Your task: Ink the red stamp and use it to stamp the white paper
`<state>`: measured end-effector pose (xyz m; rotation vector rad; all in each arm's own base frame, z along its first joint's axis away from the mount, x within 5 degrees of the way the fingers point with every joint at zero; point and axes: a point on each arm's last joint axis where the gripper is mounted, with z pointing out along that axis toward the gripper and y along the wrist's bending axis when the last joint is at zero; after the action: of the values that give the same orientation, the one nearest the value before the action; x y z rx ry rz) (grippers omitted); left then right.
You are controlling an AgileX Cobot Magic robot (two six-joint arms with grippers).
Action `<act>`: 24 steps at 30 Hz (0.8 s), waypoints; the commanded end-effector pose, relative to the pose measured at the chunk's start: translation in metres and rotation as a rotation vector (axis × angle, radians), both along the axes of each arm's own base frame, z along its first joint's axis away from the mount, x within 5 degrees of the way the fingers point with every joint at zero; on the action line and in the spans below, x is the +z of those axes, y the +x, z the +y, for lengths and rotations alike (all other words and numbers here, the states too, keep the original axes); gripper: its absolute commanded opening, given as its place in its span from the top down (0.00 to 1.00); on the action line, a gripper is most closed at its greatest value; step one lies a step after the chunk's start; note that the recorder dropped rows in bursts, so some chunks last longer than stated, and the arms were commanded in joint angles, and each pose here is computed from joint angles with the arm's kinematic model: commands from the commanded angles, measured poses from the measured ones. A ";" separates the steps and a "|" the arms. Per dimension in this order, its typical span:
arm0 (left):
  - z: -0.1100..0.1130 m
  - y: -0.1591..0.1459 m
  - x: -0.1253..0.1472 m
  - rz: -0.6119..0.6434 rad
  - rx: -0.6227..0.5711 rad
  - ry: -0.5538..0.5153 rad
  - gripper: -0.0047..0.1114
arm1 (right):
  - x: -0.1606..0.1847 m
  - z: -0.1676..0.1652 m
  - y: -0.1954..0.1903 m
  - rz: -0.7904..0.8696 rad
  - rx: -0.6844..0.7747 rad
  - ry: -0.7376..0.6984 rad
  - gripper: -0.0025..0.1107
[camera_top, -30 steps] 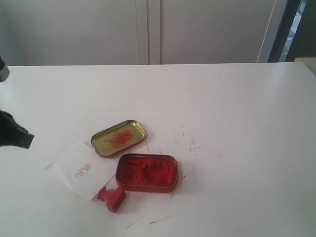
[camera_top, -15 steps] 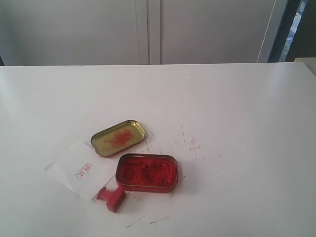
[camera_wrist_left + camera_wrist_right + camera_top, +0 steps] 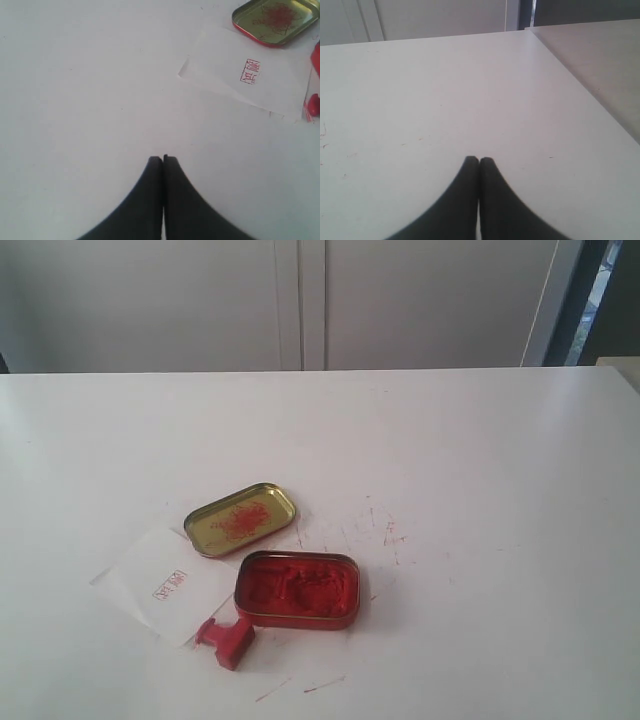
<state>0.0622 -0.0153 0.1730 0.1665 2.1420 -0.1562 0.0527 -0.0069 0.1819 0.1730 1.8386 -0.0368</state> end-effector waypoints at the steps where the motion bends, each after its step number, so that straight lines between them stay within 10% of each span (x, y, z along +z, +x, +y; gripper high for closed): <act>1: 0.000 -0.007 -0.014 -0.022 0.004 -0.019 0.96 | 0.000 0.000 0.000 -0.013 0.005 -0.005 0.98; 24: 0.001 -0.013 -0.009 -0.184 0.015 -0.024 0.96 | 0.000 0.000 0.000 -0.013 0.005 -0.005 0.98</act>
<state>0.0494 -0.0141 0.1653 0.1533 1.9575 -0.1426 0.0527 -0.0069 0.1819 0.1730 1.8386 -0.0368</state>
